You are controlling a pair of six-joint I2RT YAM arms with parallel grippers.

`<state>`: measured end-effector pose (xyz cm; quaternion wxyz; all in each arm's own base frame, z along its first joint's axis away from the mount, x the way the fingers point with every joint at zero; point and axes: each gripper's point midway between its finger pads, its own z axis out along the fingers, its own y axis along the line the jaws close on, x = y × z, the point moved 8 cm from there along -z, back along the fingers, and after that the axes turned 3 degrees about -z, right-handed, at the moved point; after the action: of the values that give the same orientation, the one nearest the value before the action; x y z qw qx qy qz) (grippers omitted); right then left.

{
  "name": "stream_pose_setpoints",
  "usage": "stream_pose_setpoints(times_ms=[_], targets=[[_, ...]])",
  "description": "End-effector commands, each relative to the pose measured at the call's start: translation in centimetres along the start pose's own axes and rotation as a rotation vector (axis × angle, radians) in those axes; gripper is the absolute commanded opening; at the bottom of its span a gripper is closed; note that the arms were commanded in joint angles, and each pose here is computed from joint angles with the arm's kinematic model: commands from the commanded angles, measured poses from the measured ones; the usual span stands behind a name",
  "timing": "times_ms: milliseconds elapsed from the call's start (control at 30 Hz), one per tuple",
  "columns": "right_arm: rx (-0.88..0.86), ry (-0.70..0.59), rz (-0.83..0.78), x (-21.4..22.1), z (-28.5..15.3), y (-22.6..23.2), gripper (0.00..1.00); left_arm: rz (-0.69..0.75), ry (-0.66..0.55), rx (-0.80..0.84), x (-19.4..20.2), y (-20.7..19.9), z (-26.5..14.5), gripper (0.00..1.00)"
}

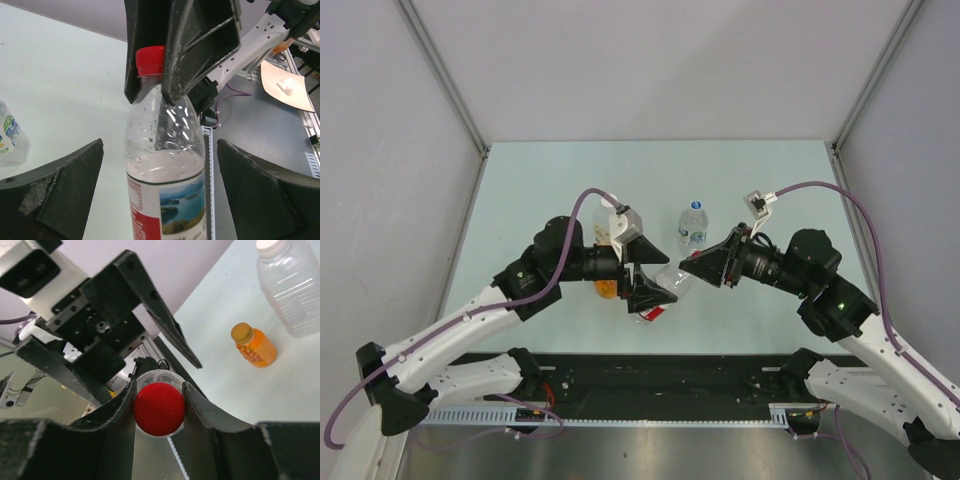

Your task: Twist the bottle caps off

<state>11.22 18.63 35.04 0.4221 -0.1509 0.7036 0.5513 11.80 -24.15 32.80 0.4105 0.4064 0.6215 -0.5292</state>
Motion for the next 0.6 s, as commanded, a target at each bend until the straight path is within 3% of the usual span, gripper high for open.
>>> stream_pose_setpoints(times_ms=[0, 567], targets=[[-0.097, -0.059, -0.076, -1.9, -0.3, 2.7, 0.0, 0.007, -0.002, 0.045, 0.4, 0.0, 0.7, 1.0], [-0.114, -0.076, -0.115, -2.1, -0.3, 3.3, 0.0, -0.009, 0.0, 0.135, 1.4, -0.6, 1.3, 0.98]])
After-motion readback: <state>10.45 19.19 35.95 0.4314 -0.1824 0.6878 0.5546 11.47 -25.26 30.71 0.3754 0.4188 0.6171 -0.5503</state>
